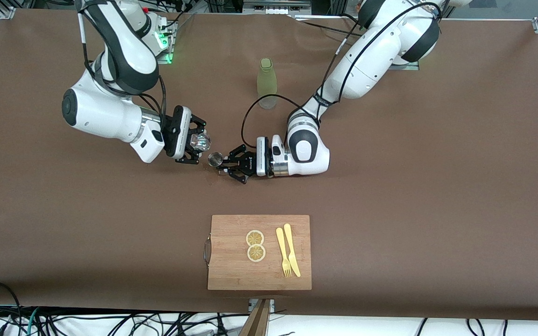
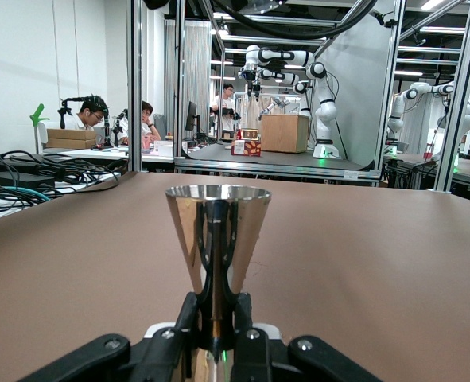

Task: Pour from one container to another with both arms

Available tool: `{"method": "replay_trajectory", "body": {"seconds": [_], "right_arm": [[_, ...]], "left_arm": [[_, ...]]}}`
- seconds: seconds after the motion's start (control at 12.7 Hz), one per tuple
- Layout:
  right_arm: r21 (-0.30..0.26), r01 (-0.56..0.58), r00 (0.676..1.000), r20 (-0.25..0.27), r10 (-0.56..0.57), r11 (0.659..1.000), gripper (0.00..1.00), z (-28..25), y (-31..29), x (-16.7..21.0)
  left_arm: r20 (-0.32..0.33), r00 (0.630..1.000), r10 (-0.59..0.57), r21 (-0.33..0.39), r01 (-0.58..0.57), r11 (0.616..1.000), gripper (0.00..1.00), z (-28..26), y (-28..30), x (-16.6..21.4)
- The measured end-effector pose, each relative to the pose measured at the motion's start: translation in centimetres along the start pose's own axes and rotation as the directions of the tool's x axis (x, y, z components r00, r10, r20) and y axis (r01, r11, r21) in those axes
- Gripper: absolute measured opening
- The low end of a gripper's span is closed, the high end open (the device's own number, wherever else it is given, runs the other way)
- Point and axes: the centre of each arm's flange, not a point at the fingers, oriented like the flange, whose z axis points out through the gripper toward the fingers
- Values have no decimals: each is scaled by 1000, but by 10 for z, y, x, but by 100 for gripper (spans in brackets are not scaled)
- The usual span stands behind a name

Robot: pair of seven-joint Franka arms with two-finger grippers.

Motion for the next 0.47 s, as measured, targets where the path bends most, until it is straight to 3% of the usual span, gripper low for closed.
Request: {"method": "replay_trajectory", "body": {"seconds": [0.24, 0.47], "right_arm": [[17, 37, 997, -63, -36, 999, 23, -9, 10, -21], [74, 77, 987, -150, -65, 994, 23, -30, 30, -70]], "left_arm": [[10, 1000, -8, 10, 8, 1000, 20, -15, -4, 2], [-1, 1000, 14, 22, -14, 1000, 20, -61, -18, 5]]}}
